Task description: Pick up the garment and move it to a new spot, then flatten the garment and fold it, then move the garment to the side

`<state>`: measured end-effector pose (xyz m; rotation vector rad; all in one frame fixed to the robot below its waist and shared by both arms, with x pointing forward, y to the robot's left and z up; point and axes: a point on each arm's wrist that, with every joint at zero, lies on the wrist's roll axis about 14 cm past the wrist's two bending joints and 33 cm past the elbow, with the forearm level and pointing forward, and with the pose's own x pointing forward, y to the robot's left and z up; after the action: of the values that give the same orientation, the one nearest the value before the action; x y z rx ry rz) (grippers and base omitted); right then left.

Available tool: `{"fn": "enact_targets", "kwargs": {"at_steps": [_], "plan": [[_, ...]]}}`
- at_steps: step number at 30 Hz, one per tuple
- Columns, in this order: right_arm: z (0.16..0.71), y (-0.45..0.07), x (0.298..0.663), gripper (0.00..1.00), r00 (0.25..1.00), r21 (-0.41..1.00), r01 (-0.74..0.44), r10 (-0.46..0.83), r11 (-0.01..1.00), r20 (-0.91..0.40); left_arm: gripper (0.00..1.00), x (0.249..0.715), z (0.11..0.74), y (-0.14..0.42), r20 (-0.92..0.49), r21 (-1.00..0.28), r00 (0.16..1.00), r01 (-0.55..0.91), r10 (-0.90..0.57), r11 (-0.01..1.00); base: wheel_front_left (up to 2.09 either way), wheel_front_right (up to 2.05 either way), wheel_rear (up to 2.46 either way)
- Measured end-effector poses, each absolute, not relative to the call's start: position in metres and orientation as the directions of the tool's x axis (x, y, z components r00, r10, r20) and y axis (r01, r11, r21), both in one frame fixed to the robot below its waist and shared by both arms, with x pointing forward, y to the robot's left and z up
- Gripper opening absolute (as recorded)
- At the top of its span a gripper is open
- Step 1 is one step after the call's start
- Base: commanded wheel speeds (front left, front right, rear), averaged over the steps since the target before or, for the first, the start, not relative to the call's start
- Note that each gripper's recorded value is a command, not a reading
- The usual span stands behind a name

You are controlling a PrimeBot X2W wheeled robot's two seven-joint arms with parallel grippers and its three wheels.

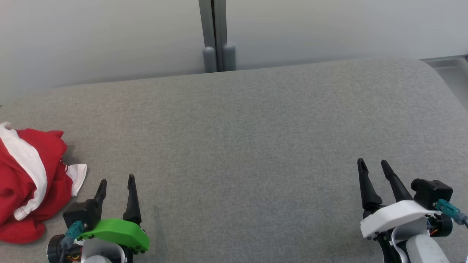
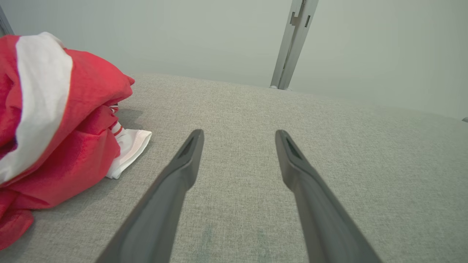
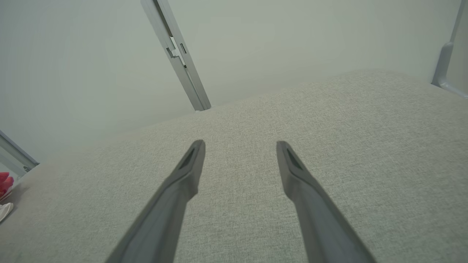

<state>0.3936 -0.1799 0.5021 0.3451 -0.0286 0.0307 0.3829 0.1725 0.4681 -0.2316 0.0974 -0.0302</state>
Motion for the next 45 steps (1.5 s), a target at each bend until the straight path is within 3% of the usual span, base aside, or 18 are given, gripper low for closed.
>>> {"fn": "enact_targets", "kwargs": {"at_steps": [29, 45], "plan": [[0.494, -0.168, 0.384, 1.0, 0.996, 0.144, -0.087, 0.083, 0.986, 0.033, 1.0, 0.365, 0.462, 0.177, -0.073, -0.09, 0.997, 0.028, -0.034, 0.996, 0.0, 0.0, 0.0], [0.487, -0.069, 0.412, 1.0, 0.932, 0.104, -0.362, 0.361, 0.926, 0.025, 1.0, 0.316, 0.444, 0.255, -0.125, -0.036, 0.969, -0.22, 0.214, 0.975, 0.0, 0.0, 0.0]]}}
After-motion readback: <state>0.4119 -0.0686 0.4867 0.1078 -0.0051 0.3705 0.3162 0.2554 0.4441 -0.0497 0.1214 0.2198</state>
